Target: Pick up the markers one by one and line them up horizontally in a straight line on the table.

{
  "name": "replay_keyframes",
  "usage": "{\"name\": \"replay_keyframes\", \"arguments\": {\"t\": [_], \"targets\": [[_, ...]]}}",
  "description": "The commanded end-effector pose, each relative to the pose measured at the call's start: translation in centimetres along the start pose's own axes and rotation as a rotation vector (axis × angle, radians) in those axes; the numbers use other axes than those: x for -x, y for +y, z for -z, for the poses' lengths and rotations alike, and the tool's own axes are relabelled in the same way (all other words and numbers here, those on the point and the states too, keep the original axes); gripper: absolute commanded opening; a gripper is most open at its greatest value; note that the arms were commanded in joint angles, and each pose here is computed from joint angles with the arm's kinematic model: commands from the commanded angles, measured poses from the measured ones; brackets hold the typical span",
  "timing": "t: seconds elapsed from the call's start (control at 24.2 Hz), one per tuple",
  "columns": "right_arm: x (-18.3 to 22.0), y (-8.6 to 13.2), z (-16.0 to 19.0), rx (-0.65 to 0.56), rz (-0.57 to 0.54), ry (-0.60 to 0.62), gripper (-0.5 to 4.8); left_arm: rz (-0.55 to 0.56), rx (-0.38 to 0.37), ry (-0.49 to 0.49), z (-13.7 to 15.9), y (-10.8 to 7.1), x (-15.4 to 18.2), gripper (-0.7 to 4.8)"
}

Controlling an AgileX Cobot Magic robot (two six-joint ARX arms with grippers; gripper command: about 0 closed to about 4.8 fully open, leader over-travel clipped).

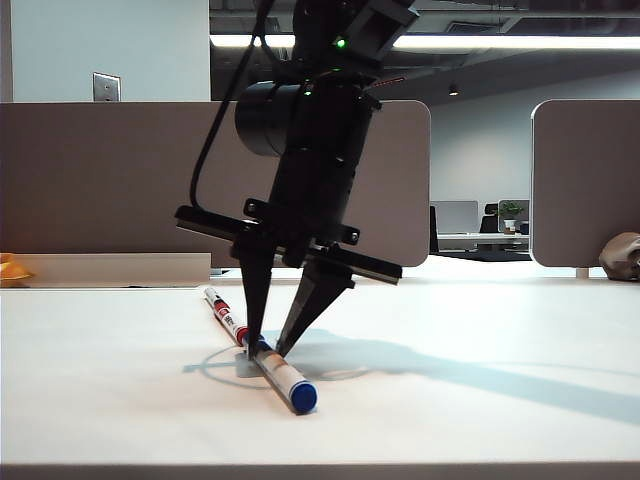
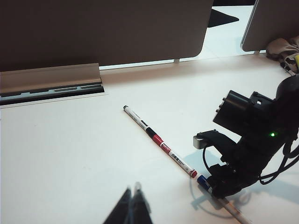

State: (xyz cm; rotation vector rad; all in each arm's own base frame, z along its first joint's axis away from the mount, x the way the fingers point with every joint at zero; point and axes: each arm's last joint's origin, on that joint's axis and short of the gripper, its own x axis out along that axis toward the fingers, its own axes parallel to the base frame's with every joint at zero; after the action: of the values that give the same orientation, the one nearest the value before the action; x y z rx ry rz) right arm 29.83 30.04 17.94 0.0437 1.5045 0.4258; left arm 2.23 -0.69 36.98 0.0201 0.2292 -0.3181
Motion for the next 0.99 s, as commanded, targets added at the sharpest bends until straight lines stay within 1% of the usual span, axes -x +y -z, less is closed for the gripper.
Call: {"name": "replay_keyframes", "arguments": {"t": [0.04, 0.41, 0.45, 0.5, 0.54, 0.58, 0.7, 0.74, 0.83, 0.91, 0.95, 0.99], "targets": [[-0.91, 0.26, 0.57, 0.025, 0.008, 0.037, 1.06, -0.002, -0.002, -0.01, -0.13, 0.01, 0.08, -0.04], [-0.93, 0.35, 0.55, 0.032, 0.003, 0.031, 1.1, -0.002, -0.003, -0.01, -0.13, 0.01, 0.08, -0.04], [-0.93, 0.35, 0.55, 0.032, 0.003, 0.031, 1.32, -0.002, -0.003, -0.01, -0.12, 0.01, 0.08, -0.04], [-0.93, 0.35, 0.55, 0.032, 0.004, 0.031, 1.87, -0.002, -0.003, -0.01, -0.13, 0.01, 0.08, -0.04], [-0.93, 0.35, 0.55, 0.032, 0.005, 0.031, 1.99, -0.002, -0.003, -0.01, -0.13, 0.01, 0.08, -0.04], [-0.93, 0.35, 0.55, 0.032, 0.005, 0.031, 2.11, -0.002, -0.003, -0.011, -0.13, 0.01, 0.08, -0.04], [-0.92, 0.3, 0.53, 0.032, 0.014, 0.026, 2.13, -0.002, -0.003, -0.011, -0.12, 0.01, 0.09, -0.04], [-0.92, 0.29, 0.53, 0.032, 0.019, 0.024, 2.2, -0.002, -0.003, -0.011, -0.12, 0.01, 0.09, -0.04], [-0.9, 0.19, 0.46, 0.029, 0.021, 0.022, 2.51, -0.002, -0.003, -0.011, -0.12, 0.01, 0.09, -0.04], [-0.86, -0.06, 0.37, 0.024, 0.04, 0.016, 2.57, -0.002, -0.003, -0.01, -0.12, 0.01, 0.09, -0.04], [-0.81, -0.25, 0.3, 0.018, 0.047, 0.017, 2.74, -0.002, -0.003, -0.01, -0.12, 0.01, 0.09, -0.04], [-0.78, -0.41, 0.24, 0.014, 0.048, 0.019, 2.79, -0.002, -0.003, -0.01, -0.11, 0.01, 0.09, -0.04]]}}
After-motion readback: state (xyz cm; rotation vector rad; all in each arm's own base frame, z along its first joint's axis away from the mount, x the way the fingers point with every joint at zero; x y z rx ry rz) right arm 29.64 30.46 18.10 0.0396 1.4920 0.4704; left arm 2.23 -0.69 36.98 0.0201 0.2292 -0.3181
